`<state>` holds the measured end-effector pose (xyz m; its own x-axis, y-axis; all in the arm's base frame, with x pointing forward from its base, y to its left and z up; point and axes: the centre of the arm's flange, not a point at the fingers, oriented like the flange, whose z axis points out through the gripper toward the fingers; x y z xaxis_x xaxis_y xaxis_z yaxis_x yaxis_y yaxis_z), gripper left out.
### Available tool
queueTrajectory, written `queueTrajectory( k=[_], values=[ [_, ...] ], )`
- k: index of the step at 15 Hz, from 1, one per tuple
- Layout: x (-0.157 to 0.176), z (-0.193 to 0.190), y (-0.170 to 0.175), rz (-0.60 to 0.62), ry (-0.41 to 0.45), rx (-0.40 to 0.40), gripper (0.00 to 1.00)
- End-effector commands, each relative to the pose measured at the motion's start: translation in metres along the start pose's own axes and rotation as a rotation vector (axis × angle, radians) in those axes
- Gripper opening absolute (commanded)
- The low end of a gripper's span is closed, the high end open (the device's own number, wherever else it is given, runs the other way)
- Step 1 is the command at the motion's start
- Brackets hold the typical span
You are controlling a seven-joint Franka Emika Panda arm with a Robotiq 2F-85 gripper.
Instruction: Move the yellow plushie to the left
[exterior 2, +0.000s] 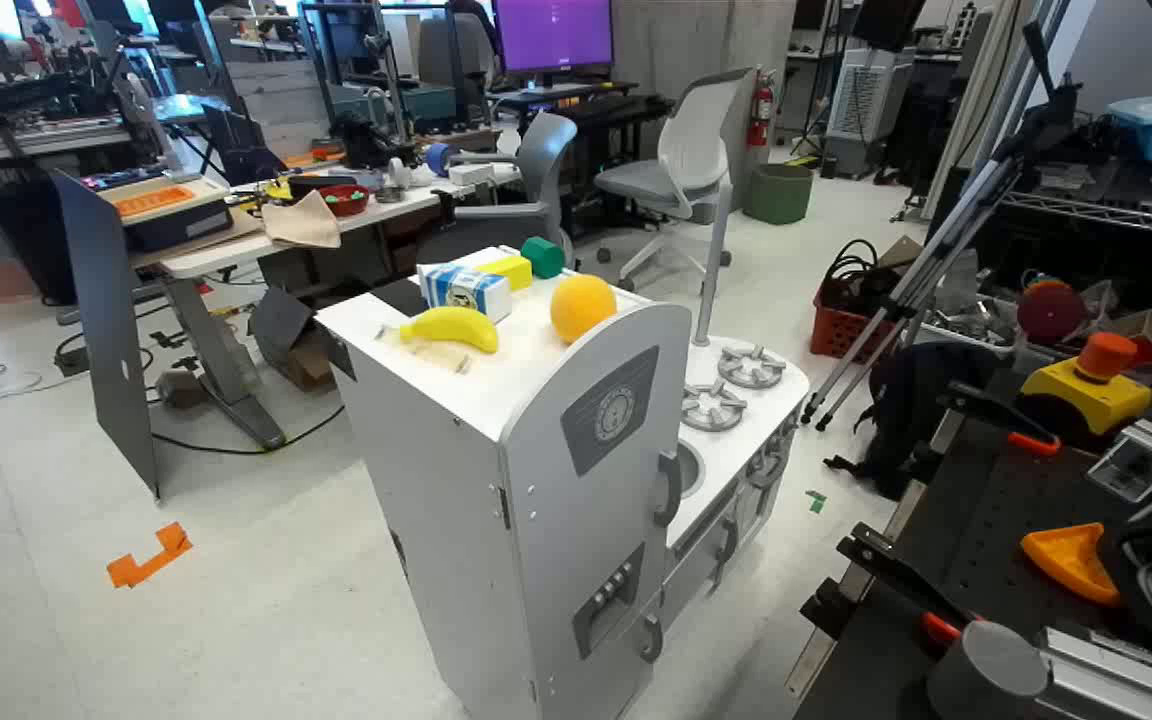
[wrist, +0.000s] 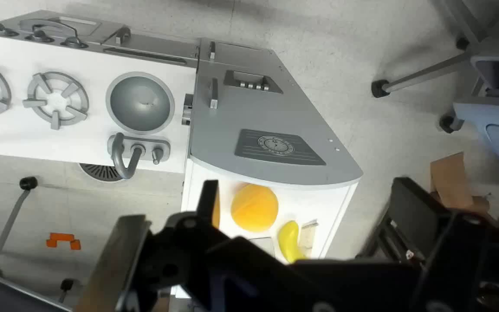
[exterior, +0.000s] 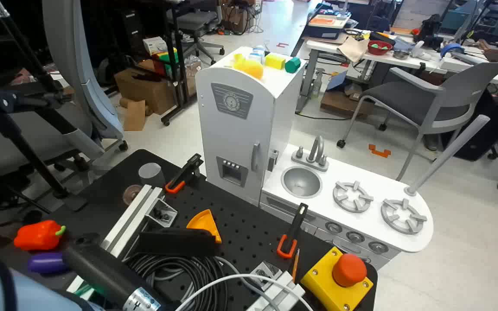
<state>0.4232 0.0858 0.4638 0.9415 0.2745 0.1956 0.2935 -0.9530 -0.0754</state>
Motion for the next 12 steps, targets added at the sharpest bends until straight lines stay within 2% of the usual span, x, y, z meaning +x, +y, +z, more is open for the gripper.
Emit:
queueTrajectory(
  k=[1,10,12],
  values=[
    [0.000,0.000,0.000,0.000,0.000,0.000,1.00],
    [0.000,0.000,0.000,0.000,0.001,0.000,1.00],
    [0.019,0.005,0.001,0.003,-0.011,0.013,1.00]
  ],
)
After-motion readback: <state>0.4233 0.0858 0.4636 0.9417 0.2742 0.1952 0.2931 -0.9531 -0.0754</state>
